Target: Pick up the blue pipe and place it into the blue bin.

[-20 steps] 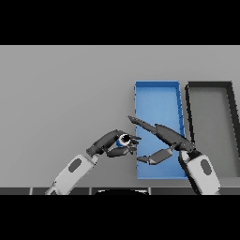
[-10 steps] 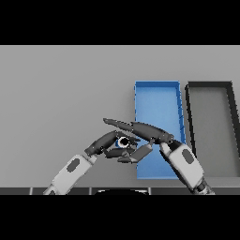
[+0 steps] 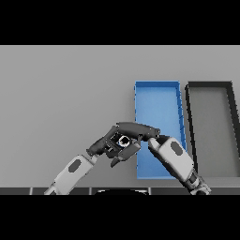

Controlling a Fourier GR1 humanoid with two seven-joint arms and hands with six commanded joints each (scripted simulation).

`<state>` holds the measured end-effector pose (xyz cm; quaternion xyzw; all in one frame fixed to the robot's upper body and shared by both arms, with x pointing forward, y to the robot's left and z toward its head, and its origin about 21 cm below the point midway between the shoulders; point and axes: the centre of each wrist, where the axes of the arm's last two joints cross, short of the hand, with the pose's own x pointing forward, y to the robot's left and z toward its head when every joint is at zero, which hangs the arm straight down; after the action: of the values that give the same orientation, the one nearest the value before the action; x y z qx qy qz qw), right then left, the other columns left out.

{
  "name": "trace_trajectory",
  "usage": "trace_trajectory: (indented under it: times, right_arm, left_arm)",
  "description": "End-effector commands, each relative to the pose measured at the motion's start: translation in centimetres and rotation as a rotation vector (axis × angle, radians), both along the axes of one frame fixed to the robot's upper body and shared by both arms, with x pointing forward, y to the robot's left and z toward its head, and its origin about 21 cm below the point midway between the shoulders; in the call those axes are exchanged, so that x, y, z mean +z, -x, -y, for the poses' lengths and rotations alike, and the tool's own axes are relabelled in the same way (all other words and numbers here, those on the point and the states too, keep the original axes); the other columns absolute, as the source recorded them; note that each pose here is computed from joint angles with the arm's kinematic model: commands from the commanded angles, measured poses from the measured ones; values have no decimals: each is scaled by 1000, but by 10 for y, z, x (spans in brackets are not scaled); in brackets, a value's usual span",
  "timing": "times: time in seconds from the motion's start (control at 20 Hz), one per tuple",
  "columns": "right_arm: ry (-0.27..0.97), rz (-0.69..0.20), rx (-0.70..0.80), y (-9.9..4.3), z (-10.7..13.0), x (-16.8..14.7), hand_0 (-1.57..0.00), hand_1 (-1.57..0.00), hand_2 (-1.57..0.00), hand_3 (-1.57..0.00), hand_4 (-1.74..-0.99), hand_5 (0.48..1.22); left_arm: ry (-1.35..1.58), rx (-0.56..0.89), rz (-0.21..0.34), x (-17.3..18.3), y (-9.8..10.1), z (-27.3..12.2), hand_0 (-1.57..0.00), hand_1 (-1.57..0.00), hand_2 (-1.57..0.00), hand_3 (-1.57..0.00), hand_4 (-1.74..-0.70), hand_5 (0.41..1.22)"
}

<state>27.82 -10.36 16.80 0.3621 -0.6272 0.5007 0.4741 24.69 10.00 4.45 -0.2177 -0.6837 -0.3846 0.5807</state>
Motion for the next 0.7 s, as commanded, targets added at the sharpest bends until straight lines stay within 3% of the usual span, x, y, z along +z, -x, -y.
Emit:
trace_trajectory:
  times: [0.0,0.1,0.15,0.2,0.4,0.45,0.55,0.65]
  right_arm:
    - [-30,-15,7,0,0,-4,-1291,-1285,-1298,-1178,-1495,826]
    - [-76,-6,11,2,-2,-6,-1392,-1388,-1396,-1320,-1452,968]
    - [-76,51,13,4,-1,-4,-1428,-1425,-1431,-1370,-1441,1019]
    - [-76,85,12,4,0,-4,-1456,-1454,-1459,-1410,-1447,1059]
    - [-96,62,9,4,1,-6,-1524,-1523,-1525,-1505,-1475,1155]
    - [-111,49,4,4,1,-5,-1533,-1533,-1534,-1518,-1480,1168]
    - [-128,23,-2,4,2,-7,-1547,-1546,-1548,-1537,-1487,1187]
    - [-88,27,-5,7,-1,-4,-1556,-1555,-1556,-1549,-1490,1199]
  left_arm:
    - [31,7,-19,0,0,-1,-1246,-1217,-1115,-1166,-1655,1221]
    - [87,1,-30,-2,0,2,-1363,-1344,-1254,-1312,-1686,1221]
    - [103,-13,-24,-2,-1,2,-1404,-1390,-1310,-1364,-1697,1221]
    - [92,-9,-29,-1,-2,1,-1438,-1426,-1348,-1405,-1706,1221]
    - [102,6,-50,0,-2,-3,-1516,-1512,-1388,-1503,-1727,1221]
    - [89,12,-26,1,-2,-5,-1435,-1354,-1221,-1333,-1648,1221]
    - [8,-23,38,4,-4,-9,-925,-866,-781,-853,-1415,1221]
    - [-43,-68,78,1,-3,-14,-592,-554,-500,-546,-1216,1221]
